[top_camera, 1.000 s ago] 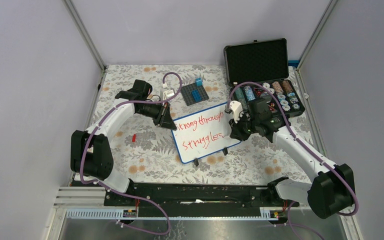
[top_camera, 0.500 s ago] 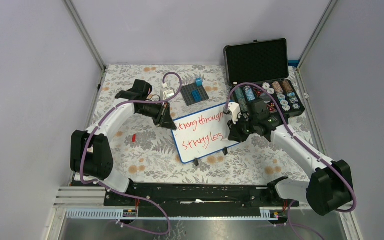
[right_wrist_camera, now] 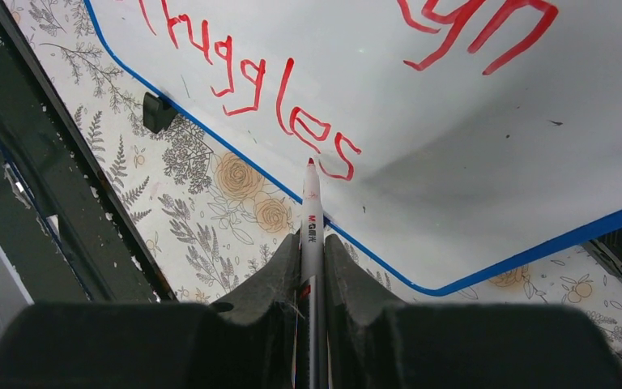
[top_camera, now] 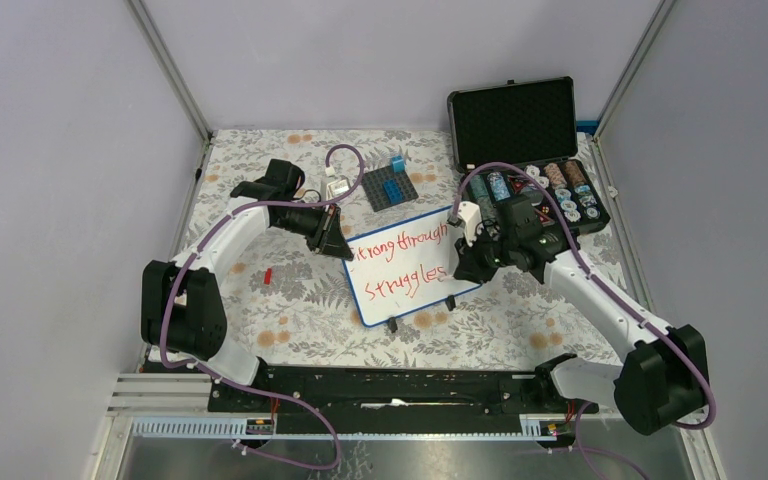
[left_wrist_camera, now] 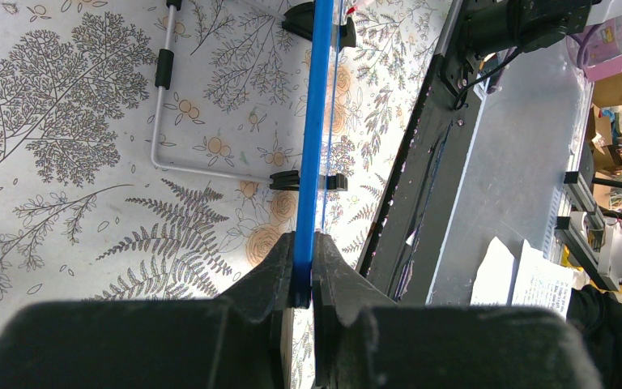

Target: Write a sentence on the whiteboard

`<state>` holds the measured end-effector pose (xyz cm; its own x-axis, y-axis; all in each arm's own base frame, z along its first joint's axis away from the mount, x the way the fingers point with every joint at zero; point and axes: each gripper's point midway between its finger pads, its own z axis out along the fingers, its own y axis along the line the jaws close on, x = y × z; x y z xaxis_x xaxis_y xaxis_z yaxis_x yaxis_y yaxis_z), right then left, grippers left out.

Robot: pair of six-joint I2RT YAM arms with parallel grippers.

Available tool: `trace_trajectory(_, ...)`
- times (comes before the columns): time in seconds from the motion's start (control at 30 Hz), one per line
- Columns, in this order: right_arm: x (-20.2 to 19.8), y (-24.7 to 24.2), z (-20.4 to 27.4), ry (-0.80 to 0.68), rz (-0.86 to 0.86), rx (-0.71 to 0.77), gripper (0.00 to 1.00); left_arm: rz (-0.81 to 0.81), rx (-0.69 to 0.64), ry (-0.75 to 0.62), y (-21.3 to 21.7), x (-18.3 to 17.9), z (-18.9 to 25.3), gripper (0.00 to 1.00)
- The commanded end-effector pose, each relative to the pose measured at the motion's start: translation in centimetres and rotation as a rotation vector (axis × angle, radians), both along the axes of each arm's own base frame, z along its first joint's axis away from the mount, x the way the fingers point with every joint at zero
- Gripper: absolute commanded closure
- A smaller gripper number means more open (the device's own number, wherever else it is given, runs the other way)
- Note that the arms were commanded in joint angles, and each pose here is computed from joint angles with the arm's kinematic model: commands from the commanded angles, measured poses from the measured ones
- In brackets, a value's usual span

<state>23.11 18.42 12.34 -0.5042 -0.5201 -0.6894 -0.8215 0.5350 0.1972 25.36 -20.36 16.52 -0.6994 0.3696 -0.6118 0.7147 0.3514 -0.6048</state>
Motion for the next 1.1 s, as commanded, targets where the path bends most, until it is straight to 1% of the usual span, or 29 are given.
trace_trajectory(0.0, 0.5, -0.5, 2.6, -0.063, 0.002, 0.034, 1.00, -0.009, 0.056, -0.088, 0.3, 1.4, -0.8, 1.00)
trace_trajectory(0.17, 0.2, -1.6, 1.6, -0.053, -0.008, 0.004, 1.00, -0.009, 0.055, -0.089, 0.3, 1.4, -0.8, 1.00)
trace_trajectory(0.33, 0.9, -2.4, 0.8, -0.042, -0.030, -0.021, 1.00, -0.007, 0.057, -0.093, 0.3, 1.4, -0.7, 1.00)
trace_trajectory(0.73, 3.0, -3.0, -0.1, -0.069, -0.095, -0.067, 1.00, -0.008, 0.060, -0.092, 0.3, 1.4, -0.8, 1.00)
trace_trajectory(0.97, 2.5, -2.9, 0.2, -0.068, -0.067, -0.061, 1.00, -0.004, 0.064, -0.094, 0.4, 1.5, -0.7, 1.00)
trace_trajectory(1.0, 2.2, -2.6, 0.7, -0.066, -0.052, -0.044, 1.00, -0.003, 0.065, -0.095, 0.4, 1.5, -0.7, 0.99)
trace_trajectory(1.03, 1.7, -2.3, 1.1, -0.059, -0.028, -0.025, 1.00, 0.000, 0.066, -0.098, 0.4, 1.6, -0.6, 0.94)
trace_trajectory(1.07, 1.4, -2.0, 1.7, -0.059, -0.008, -0.004, 1.00, 0.003, 0.068, -0.101, 0.4, 1.7, -0.5, 0.86)
